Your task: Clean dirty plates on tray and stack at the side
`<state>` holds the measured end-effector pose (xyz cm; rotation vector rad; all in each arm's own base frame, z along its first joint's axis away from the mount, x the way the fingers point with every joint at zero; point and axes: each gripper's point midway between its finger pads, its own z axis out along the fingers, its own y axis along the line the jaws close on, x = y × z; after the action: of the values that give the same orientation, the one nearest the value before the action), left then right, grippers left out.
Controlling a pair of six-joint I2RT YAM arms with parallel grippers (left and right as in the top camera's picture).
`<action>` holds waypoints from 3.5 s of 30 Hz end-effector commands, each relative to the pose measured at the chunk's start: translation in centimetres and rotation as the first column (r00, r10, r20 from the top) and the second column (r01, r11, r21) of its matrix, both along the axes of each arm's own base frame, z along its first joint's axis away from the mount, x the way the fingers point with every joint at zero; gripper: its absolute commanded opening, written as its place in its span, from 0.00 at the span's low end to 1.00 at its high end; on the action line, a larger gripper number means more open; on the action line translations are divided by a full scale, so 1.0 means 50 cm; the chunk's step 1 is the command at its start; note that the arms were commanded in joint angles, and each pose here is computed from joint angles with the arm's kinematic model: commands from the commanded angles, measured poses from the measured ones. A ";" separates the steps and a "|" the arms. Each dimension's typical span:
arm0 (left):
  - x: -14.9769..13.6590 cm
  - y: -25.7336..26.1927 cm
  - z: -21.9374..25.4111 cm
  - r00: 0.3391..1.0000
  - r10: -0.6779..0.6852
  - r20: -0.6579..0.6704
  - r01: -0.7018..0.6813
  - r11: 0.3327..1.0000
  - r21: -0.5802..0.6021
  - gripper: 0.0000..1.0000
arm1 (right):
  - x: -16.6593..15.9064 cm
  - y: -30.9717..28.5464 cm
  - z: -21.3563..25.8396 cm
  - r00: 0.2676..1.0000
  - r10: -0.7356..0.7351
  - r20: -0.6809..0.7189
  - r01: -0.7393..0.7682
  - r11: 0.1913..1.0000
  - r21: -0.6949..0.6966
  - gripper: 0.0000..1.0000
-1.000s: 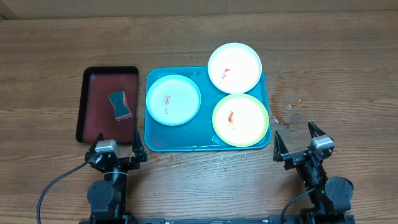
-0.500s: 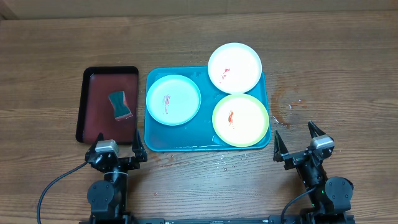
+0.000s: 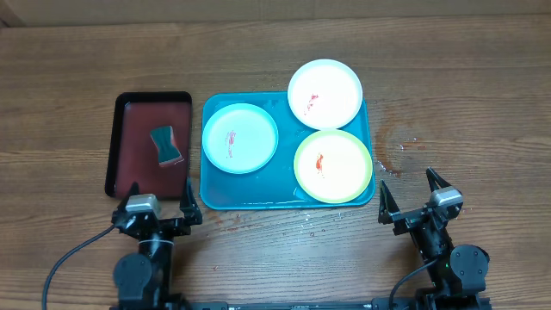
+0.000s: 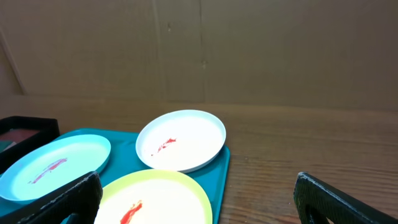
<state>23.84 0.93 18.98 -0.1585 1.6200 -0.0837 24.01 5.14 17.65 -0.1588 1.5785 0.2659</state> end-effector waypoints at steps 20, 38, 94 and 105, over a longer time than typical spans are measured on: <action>0.020 -0.018 0.253 0.978 -0.062 -0.198 0.078 0.994 0.076 1.00 | -0.085 -0.004 0.261 0.987 0.005 0.162 -0.008 1.000 0.018 1.00; 0.039 -0.035 0.344 0.775 -0.121 -0.620 0.157 0.988 0.003 1.00 | 0.021 0.036 0.356 0.957 0.099 -0.272 -0.078 0.993 0.088 1.00; 0.283 0.140 0.020 0.317 0.185 -0.930 -0.229 0.967 0.114 1.00 | 0.356 0.480 -0.280 0.400 0.042 -0.916 -0.072 0.997 0.014 0.33; 0.291 0.141 -0.065 0.198 0.169 -0.965 -0.216 0.968 0.126 0.93 | 0.341 0.476 -0.323 0.353 -0.001 -0.936 -0.034 0.999 -0.013 0.17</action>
<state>37.99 7.61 16.24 -0.5111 2.9039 0.2388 40.44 28.64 1.25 -0.0507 2.7978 0.3930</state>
